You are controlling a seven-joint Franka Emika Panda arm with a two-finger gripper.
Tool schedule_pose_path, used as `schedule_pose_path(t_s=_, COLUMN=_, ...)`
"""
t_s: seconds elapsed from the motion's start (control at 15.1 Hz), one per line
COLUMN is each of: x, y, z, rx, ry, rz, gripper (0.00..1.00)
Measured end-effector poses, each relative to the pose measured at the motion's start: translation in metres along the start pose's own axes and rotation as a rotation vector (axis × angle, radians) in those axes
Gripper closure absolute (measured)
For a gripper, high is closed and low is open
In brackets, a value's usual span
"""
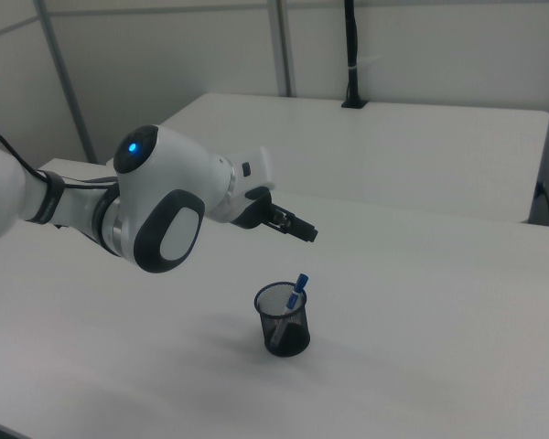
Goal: Insert the marker
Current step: 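Open the gripper to release the marker in the cup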
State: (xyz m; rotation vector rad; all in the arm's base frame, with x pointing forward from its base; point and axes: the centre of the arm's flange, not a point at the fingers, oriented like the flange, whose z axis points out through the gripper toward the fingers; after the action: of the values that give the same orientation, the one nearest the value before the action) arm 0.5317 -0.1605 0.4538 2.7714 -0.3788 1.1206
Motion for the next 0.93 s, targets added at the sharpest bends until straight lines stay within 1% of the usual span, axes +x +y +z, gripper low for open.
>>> schedule_pose_path(t_s=0.13, x=0.0056, y=0.0000, z=-0.0031, rx=0.001, ry=0.012, rz=0.049, gripper=0.15)
schedule_pose_path(t_s=0.26, x=0.0070, y=-0.0040, z=-0.0049, rx=0.007, ry=0.016, rz=0.064, gripper=0.00)
schedule_pose_path(t_s=0.59, x=0.0000, y=-0.0072, z=-0.0026, rx=0.011, ry=0.002, rz=0.072, gripper=0.00)
schedule_pose_path(t_s=0.93, x=0.0052, y=-0.0061, z=-0.0119, rx=0.016, ry=0.021, rz=0.078, gripper=0.00)
